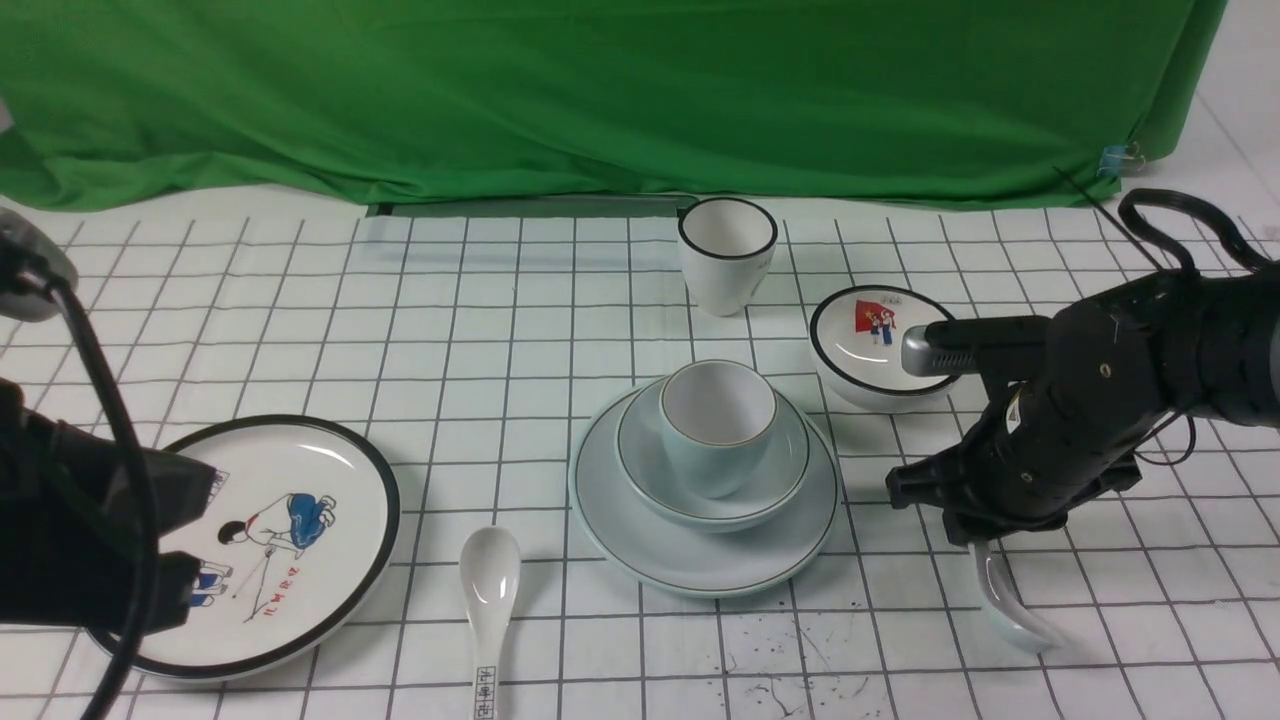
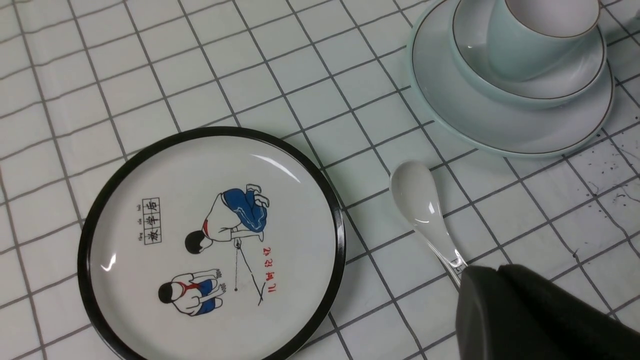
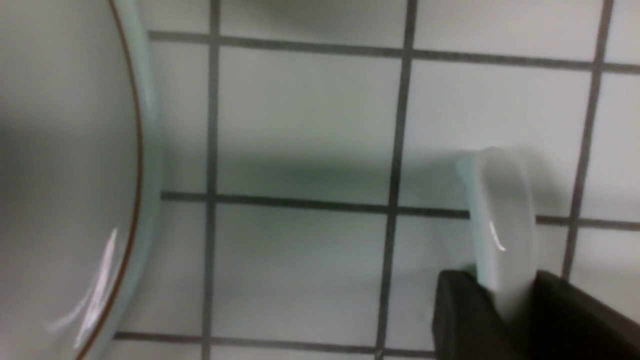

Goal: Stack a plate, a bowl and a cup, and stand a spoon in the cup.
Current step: Use the right arm to grab a blue soup spoon, then use the right arm to put the blue soup spoon into the blue teacup in the middle

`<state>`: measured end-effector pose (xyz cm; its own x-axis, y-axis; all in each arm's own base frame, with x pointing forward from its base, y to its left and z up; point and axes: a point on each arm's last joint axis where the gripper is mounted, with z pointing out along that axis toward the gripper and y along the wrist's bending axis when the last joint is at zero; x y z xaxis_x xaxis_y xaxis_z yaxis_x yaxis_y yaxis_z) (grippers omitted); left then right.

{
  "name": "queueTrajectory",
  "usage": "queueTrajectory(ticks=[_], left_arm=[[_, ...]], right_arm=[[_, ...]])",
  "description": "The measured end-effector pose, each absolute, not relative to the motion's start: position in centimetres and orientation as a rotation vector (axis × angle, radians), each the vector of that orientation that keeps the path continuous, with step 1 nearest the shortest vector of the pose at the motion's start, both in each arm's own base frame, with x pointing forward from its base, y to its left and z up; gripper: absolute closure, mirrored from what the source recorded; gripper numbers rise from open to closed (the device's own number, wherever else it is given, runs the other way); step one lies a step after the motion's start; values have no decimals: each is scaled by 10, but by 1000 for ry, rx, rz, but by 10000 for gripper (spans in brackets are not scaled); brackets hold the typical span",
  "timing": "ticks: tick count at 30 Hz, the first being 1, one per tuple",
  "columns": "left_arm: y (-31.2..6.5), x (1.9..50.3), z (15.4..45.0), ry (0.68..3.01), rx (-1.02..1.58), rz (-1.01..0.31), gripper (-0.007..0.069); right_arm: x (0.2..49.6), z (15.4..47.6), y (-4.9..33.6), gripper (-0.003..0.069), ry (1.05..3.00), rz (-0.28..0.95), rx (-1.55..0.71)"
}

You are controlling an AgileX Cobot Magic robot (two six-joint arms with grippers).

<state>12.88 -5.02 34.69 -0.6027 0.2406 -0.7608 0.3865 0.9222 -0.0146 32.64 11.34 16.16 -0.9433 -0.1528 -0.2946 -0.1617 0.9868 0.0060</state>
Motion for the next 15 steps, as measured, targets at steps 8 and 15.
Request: queueTrajectory(ticks=[8,15], left_arm=[[-50,129,347,2243,444,-224,662],[-50,129,347,2243,445,-224,662]], right_arm=[[312,232,132,491,2534,145,-377],[296,287,169,491,2145,316,-481]])
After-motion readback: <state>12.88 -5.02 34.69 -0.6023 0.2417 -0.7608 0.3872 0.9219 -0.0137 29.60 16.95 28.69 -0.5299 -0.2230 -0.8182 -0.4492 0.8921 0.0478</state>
